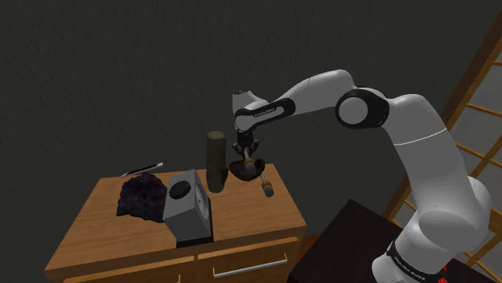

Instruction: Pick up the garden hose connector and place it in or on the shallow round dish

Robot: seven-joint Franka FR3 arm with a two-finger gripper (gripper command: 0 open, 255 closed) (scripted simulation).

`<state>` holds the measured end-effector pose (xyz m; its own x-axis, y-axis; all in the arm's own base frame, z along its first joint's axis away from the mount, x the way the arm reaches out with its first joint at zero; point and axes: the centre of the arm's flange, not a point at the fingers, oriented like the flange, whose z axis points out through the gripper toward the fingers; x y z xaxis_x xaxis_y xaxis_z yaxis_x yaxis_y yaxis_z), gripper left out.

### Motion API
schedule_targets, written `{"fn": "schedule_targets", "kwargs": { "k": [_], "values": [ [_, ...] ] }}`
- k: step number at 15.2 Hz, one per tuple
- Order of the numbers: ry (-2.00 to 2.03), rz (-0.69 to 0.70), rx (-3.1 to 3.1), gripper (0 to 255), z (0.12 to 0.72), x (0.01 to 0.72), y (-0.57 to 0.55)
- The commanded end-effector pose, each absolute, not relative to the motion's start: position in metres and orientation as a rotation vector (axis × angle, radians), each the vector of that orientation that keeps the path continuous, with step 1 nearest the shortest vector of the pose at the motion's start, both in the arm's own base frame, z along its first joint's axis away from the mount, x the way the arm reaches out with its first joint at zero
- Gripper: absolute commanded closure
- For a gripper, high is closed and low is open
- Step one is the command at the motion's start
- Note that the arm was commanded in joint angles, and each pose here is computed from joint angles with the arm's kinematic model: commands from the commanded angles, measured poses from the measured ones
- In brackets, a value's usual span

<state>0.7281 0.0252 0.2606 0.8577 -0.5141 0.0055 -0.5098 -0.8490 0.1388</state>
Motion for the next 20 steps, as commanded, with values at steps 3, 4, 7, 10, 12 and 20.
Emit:
{"fn": "schedule_targets", "kwargs": {
  "k": [3,4,7,10,12,20],
  "values": [
    [-0.802,-0.048,2.897,0,0.261,0.728,0.025],
    [-0.802,-0.048,2.897,0,0.261,0.728,0.025],
    [-0.802,-0.048,2.897,0,0.261,0.728,0.025],
    [-0.802,-0.048,2.897,0,0.287,0.730,0.028],
    [-0.802,-0.048,2.897,0,0.310,0.731,0.031],
    [-0.802,-0.048,2.897,0,0.310,0.731,0.031]
  ]
}}
